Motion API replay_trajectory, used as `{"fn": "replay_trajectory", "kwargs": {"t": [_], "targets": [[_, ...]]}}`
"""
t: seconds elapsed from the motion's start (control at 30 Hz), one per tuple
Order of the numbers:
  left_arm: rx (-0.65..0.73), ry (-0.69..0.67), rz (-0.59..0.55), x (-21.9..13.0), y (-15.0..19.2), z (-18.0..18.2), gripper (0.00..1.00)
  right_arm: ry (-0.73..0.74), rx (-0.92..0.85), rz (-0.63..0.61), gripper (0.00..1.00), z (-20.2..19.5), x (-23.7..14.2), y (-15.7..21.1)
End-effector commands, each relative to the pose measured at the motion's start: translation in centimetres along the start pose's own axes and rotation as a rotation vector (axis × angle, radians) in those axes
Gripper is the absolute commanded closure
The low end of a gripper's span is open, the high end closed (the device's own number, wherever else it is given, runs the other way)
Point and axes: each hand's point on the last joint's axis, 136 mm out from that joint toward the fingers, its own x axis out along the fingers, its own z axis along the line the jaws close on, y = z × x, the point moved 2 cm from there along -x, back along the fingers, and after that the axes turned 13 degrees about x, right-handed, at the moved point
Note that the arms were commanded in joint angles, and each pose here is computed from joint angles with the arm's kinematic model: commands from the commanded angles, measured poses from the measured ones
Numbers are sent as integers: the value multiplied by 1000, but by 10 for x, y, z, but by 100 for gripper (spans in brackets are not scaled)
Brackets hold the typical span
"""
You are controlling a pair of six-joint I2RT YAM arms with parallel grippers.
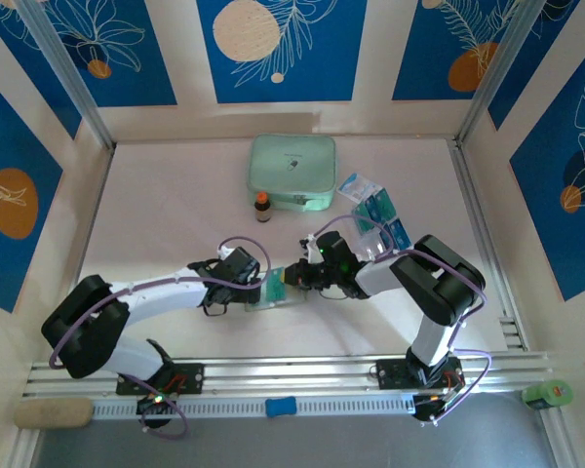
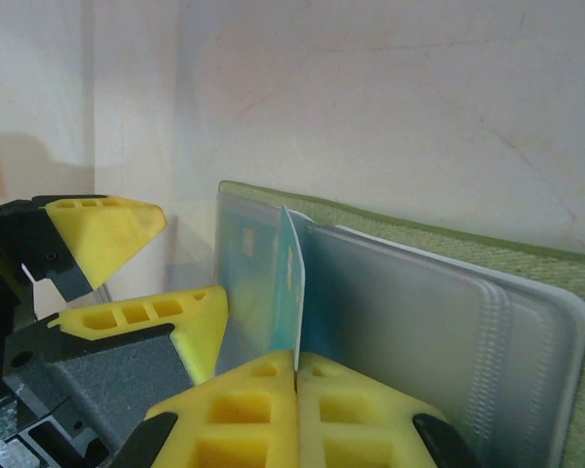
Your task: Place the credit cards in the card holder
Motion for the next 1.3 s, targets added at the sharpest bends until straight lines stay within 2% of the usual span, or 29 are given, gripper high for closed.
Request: {"fn": "replay_trajectory", "kwargs": {"t": [0.0, 0.6, 1.27], "targets": [[29, -40, 54, 7, 14, 6, 0, 42, 3, 52, 100, -12, 1, 12], [29, -41, 54, 8, 16, 6, 0, 68, 14, 68, 100, -17, 0, 15], [28, -35, 45, 6, 14, 6, 0, 113, 46, 123, 100, -22, 15, 18]]}}
